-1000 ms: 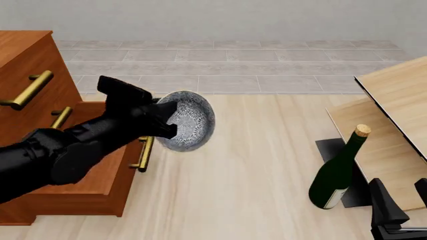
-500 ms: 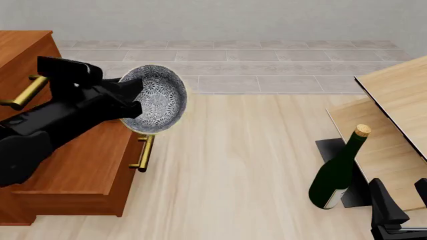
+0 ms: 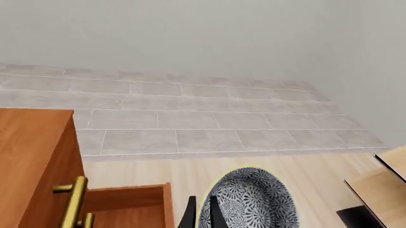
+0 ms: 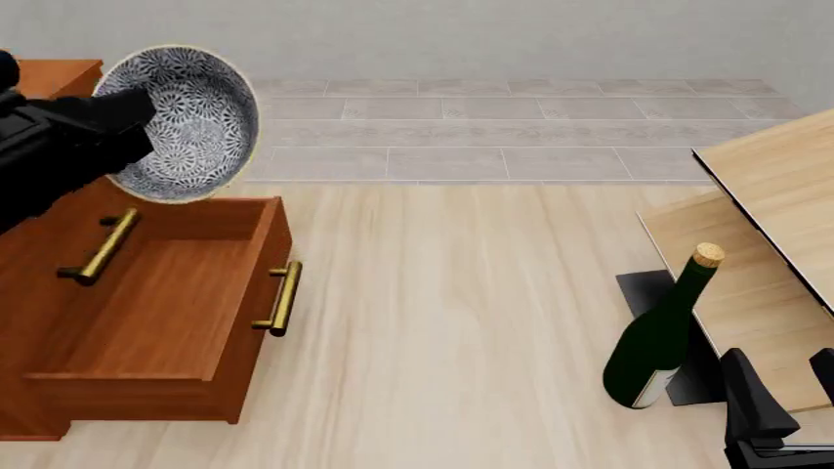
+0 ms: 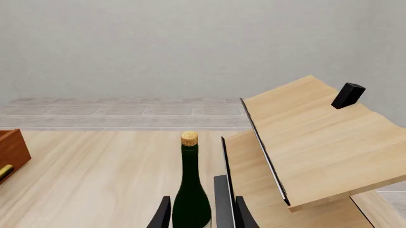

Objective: Put the bowl on top of the cabinet.

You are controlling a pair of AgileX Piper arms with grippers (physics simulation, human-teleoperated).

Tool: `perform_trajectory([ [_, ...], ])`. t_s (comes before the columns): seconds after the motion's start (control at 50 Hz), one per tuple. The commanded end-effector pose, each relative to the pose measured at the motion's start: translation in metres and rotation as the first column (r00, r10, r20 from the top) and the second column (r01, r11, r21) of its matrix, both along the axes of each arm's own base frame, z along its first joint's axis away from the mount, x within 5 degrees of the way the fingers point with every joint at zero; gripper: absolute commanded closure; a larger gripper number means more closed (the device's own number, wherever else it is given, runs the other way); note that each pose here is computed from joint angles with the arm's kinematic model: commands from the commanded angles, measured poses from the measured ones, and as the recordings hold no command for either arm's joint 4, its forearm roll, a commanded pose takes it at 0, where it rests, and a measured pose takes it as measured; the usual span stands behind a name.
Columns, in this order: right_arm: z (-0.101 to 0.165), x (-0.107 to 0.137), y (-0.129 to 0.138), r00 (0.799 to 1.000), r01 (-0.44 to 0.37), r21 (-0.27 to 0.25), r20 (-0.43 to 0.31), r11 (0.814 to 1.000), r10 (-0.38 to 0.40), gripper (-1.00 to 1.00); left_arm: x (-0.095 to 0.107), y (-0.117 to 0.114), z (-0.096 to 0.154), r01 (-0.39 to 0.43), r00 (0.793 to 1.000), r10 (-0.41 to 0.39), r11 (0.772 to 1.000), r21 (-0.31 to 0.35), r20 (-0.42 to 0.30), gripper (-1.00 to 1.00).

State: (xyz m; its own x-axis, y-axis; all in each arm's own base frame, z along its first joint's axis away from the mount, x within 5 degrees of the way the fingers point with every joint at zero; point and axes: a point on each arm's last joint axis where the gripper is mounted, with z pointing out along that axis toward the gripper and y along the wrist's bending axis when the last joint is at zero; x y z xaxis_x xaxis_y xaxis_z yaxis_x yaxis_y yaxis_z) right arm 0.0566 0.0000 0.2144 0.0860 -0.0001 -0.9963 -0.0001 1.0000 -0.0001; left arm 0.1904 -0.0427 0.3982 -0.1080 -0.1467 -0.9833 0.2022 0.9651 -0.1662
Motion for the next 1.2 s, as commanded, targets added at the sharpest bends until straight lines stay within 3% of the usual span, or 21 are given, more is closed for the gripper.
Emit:
perform_trajectory([
  [0.02, 0.0, 0.0, 0.0, 1.0, 0.0, 0.0, 0.0, 1.0, 0.0, -1.0, -0.022, 0.018, 0.029, -0.077, 0.996, 0.079, 0.995, -0.064, 0.042, 1.0],
  [0.2, 0.0, 0.0, 0.0, 1.0, 0.0, 0.0, 0.0, 1.0, 0.0, -1.0, -0.029, 0.031, 0.05, -0.147, 0.987, 0.153, 0.983, -0.106, 0.056, 1.0],
  [0.22, 0.0, 0.0, 0.0, 1.0, 0.0, 0.0, 0.0, 1.0, 0.0, -1.0, -0.029, 0.038, 0.054, -0.189, 0.979, 0.196, 0.974, -0.122, 0.052, 1.0],
  [0.36, 0.0, 0.0, 0.0, 1.0, 0.0, 0.0, 0.0, 1.0, 0.0, -1.0, -0.03, 0.049, 0.057, -0.253, 0.964, 0.261, 0.959, -0.127, 0.051, 1.0],
  [0.42, 0.0, 0.0, 0.0, 1.0, 0.0, 0.0, 0.0, 1.0, 0.0, -1.0, -0.033, 0.062, 0.058, -0.33, 0.94, 0.339, 0.935, -0.13, 0.048, 1.0],
  [0.52, 0.0, 0.0, 0.0, 1.0, 0.0, 0.0, 0.0, 1.0, 0.0, -1.0, -0.035, 0.069, 0.064, -0.374, 0.923, 0.384, 0.91, -0.179, 0.021, 1.0],
  [0.58, 0.0, 0.0, 0.0, 1.0, 0.0, 0.0, 0.0, 1.0, 0.0, -1.0, -0.032, 0.069, 0.065, -0.377, 0.924, 0.383, 0.903, -0.208, -0.011, 1.0],
  [0.68, 0.0, 0.0, 0.0, 1.0, 0.0, 0.0, 0.0, 1.0, 0.0, -1.0, -0.036, 0.08, 0.068, -0.441, 0.893, 0.45, 0.865, -0.241, -0.02, 1.0],
  [0.76, 0.0, 0.0, 0.0, 1.0, 0.0, 0.0, 0.0, 1.0, 0.0, -1.0, -0.037, 0.081, 0.069, -0.448, 0.889, 0.456, 0.859, -0.247, -0.025, 1.0],
  [0.9, 0.0, 0.0, 0.0, 1.0, 0.0, 0.0, 0.0, 1.0, 0.0, -1.0, -0.039, 0.09, 0.077, -0.494, 0.861, 0.507, 0.822, -0.283, -0.028, 1.0],
  [0.94, 0.0, 0.0, 0.0, 1.0, 0.0, 0.0, 0.0, 1.0, 0.0, -1.0, -0.038, 0.09, 0.077, -0.493, 0.862, 0.506, 0.822, -0.284, -0.031, 1.0],
  [0.96, 0.0, 0.0, 0.0, 1.0, 0.0, 0.0, 0.0, 1.0, 0.0, -1.0, -0.038, 0.094, 0.076, -0.514, 0.849, 0.526, 0.804, -0.298, -0.044, 1.0],
  [1.0, 0.0, 0.0, 0.0, 1.0, 0.0, 0.0, 0.0, 1.0, 0.0, -1.0, -0.037, 0.094, 0.079, -0.511, 0.85, 0.525, 0.804, -0.306, -0.039, 1.0],
  [1.04, 0.0, 0.0, 0.0, 1.0, 0.0, 0.0, 0.0, 1.0, 0.0, -1.0, -0.029, 0.1, 0.072, -0.537, 0.836, 0.541, 0.777, -0.327, -0.087, 1.0],
  [1.2, 0.0, 0.0, 0.0, 1.0, 0.0, 0.0, 0.0, 1.0, 0.0, -1.0, -0.032, 0.107, 0.077, -0.565, 0.813, 0.576, 0.746, -0.353, -0.084, 1.0],
])
